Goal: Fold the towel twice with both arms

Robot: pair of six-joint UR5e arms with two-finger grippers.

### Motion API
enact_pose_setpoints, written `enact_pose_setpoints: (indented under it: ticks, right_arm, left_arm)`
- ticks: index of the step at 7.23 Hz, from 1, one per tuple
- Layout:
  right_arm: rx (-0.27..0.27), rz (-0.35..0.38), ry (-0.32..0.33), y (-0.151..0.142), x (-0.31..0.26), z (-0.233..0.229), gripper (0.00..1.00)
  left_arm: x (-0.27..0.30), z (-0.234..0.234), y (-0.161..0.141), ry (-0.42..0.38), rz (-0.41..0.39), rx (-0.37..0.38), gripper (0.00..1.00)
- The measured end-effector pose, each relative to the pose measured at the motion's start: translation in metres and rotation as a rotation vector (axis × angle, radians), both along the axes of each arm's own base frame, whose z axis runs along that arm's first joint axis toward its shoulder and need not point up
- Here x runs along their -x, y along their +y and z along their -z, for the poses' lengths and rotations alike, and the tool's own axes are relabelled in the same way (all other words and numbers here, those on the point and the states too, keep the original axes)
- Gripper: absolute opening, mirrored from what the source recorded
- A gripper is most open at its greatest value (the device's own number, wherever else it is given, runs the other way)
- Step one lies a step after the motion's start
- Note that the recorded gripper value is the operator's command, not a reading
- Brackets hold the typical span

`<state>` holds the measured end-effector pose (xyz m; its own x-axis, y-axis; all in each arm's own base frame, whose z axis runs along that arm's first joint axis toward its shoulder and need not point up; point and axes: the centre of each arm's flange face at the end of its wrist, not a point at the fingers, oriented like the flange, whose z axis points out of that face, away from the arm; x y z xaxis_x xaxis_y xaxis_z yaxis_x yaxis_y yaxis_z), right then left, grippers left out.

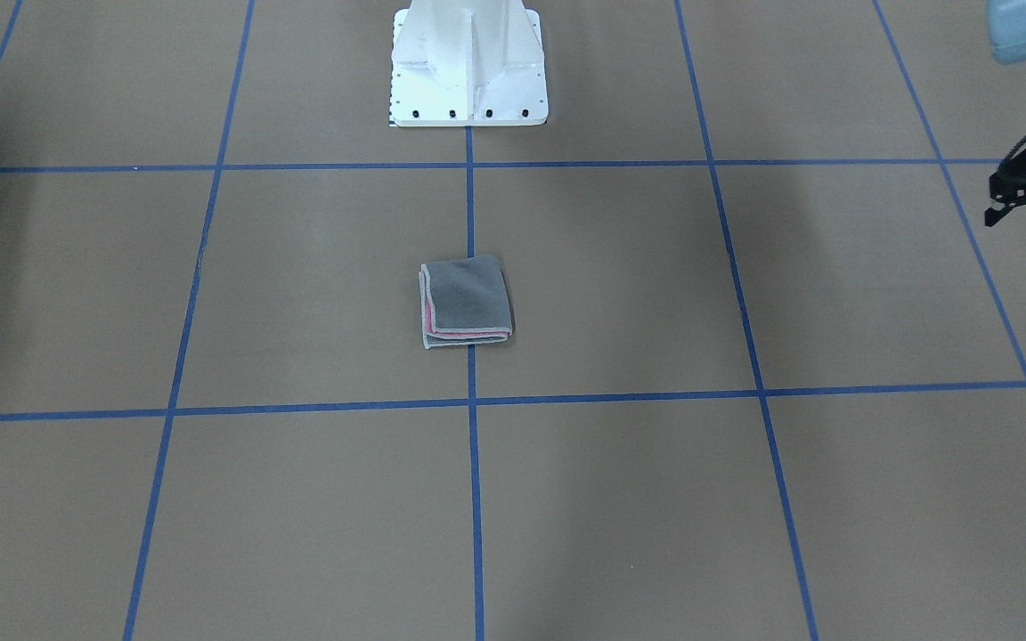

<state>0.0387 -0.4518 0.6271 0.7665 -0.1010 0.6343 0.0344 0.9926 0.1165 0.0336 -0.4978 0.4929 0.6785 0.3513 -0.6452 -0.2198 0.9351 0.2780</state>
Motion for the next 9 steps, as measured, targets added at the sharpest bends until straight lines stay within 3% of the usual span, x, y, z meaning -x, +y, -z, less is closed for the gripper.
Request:
enact_pose_setpoints:
  ticks: [2,5,9]
  right_arm:
    - [0.064,-0.041,-0.024,-0.001,-0.023,0.002,1.00]
    - [0.102,-0.047,-0.034,0.001,-0.026,-0.002,1.00]
    - [0.109,-0.045,-0.101,0.003,-0.021,0.000,1.00]
  left_arm:
    - [0.053,-0.028,0.005,0.008,0.036,0.034,1.00]
    - [0.079,-0.095,0.051,-0.003,0.046,0.161,1.00]
    - [0.080,-0.105,0.050,0.006,0.066,0.164,1.00]
